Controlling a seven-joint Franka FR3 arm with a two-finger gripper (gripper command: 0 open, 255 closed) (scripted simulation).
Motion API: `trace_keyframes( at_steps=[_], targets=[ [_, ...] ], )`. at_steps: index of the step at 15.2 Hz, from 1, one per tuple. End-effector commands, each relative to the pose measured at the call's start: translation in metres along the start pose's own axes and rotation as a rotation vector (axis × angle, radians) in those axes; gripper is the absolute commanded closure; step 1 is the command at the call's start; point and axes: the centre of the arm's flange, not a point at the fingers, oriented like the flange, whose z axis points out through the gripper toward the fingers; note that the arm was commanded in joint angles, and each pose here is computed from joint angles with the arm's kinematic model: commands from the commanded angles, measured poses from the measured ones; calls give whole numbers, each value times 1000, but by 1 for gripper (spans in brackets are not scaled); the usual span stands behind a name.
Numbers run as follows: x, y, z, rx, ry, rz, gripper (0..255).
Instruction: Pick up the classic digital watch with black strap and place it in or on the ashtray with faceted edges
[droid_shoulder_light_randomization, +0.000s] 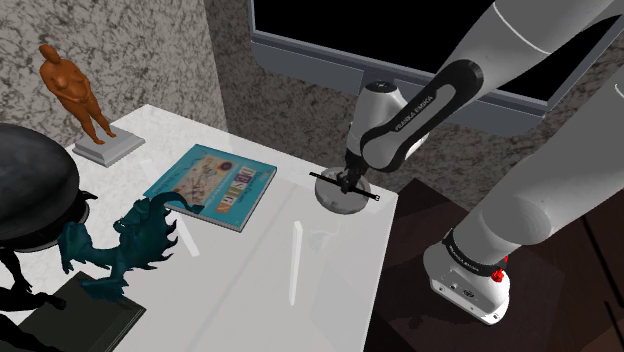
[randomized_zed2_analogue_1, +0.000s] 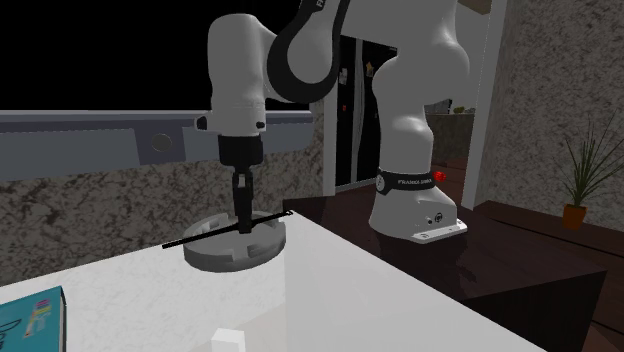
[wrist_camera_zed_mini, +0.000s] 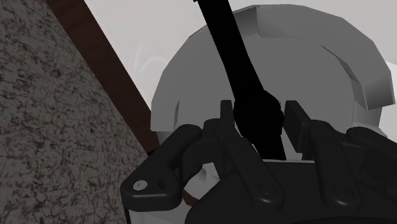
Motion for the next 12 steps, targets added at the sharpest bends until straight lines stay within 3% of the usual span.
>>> trace_keyframes(
  at_steps=[1,5,6,11,12],
  targets=[
    [0,0,1,0,0,0,255],
    [0,0,1,0,0,0,255],
    [0,0,1,0,0,0,0],
    [0,0,1,0,0,0,0],
    [0,0,-12,0,0,0,0]
  ],
)
